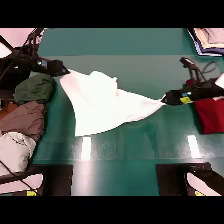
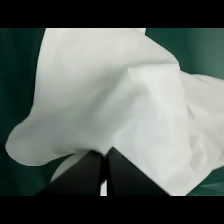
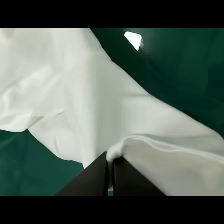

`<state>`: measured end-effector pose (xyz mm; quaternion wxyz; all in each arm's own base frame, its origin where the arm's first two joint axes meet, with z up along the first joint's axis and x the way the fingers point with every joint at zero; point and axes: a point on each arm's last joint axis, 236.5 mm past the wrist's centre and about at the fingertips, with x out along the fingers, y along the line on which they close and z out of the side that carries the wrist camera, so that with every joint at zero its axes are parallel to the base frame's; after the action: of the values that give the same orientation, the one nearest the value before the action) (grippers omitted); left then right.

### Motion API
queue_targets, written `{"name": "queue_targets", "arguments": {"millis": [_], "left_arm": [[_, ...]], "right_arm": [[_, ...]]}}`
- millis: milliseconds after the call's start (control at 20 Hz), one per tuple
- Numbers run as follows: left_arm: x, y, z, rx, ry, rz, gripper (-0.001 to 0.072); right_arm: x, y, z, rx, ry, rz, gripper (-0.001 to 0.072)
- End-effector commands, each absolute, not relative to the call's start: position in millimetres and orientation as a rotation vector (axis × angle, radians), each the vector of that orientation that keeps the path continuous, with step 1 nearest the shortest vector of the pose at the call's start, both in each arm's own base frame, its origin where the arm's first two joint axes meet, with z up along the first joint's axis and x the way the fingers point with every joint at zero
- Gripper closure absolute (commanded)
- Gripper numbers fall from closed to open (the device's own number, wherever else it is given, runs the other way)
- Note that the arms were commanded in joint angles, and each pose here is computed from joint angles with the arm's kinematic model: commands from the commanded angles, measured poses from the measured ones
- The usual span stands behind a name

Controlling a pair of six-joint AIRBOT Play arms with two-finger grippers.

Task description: Fold the shirts.

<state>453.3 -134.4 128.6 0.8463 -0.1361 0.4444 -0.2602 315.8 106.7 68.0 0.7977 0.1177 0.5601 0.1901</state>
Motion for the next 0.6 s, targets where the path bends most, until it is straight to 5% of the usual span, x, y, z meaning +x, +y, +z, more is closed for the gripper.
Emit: {"name": "queue_targets", "arguments": {"millis": [0, 50, 550], "left_arm": [[478, -137, 133, -0.319, 0.919, -0.526, 0.0145], [475, -129, 138, -0.333, 0.934, -0.520, 0.0041], [323, -92, 22, -0.493, 1.372, -0.440, 0.0040]], "right_arm": [[298, 88, 82, 0.286, 1.150, 0.348, 0.0698], [297, 85, 86, 0.289, 1.133, 0.342, 0.0697], [302, 88, 76, 0.314, 1.166, 0.348, 0.0696]]}}
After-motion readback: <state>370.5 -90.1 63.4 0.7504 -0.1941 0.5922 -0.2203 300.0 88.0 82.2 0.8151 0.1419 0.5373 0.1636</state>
